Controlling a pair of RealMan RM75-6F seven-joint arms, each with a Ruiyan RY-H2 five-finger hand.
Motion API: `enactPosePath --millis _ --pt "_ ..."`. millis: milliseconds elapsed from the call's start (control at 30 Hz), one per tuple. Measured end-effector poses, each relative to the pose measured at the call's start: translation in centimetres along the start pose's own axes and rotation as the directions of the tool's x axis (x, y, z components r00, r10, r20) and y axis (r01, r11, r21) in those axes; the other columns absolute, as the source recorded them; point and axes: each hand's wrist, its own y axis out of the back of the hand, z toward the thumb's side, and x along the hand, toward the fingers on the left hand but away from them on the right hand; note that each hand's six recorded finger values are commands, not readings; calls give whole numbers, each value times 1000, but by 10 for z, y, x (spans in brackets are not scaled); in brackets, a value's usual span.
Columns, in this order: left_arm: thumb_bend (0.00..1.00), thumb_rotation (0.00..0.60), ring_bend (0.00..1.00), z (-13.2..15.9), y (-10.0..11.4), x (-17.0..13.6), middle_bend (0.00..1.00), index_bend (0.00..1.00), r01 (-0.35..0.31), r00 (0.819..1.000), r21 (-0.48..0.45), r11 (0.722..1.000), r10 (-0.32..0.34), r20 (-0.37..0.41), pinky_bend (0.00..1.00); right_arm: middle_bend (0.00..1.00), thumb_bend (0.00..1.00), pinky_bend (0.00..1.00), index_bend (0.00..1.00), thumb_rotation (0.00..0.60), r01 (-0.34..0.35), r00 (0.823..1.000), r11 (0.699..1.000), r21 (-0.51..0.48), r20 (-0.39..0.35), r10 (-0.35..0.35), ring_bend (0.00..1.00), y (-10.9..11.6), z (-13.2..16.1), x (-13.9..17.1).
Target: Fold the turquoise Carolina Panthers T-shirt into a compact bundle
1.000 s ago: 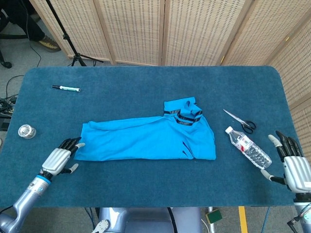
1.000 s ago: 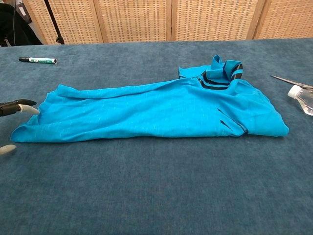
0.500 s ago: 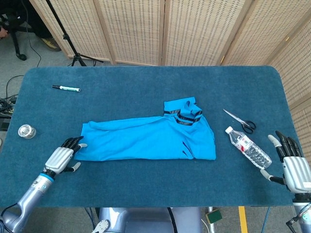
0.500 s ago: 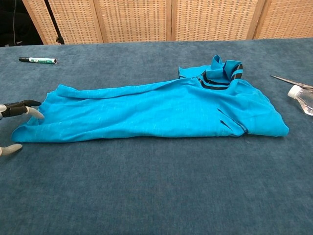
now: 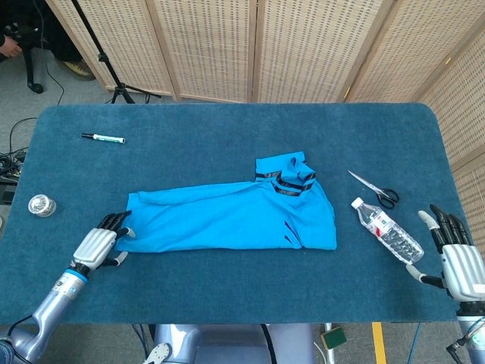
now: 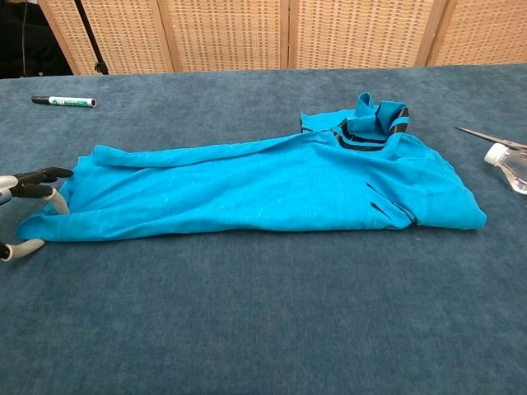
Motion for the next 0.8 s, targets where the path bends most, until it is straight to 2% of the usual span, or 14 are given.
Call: enactPosePath --millis 333,500,800 --pt "416 600 0 -1 0 4 0 511 -7 1000 4 1000 7 -7 0 0 0 0 0 600 -3 1000 1000 -2 2 3 0 -1 0 0" --pt "461 600 0 -4 0 6 0 640 -8 1000 12 1000 9 -21 0 0 0 0 0 600 -5 1000 1000 -6 2 5 0 0 0 0" --pt "495 600 0 -9 10 10 0 734 -46 998 11 999 47 -45 0 0 0 0 0 600 -1 1000 1000 -13 -1 1 0 0 0 0"
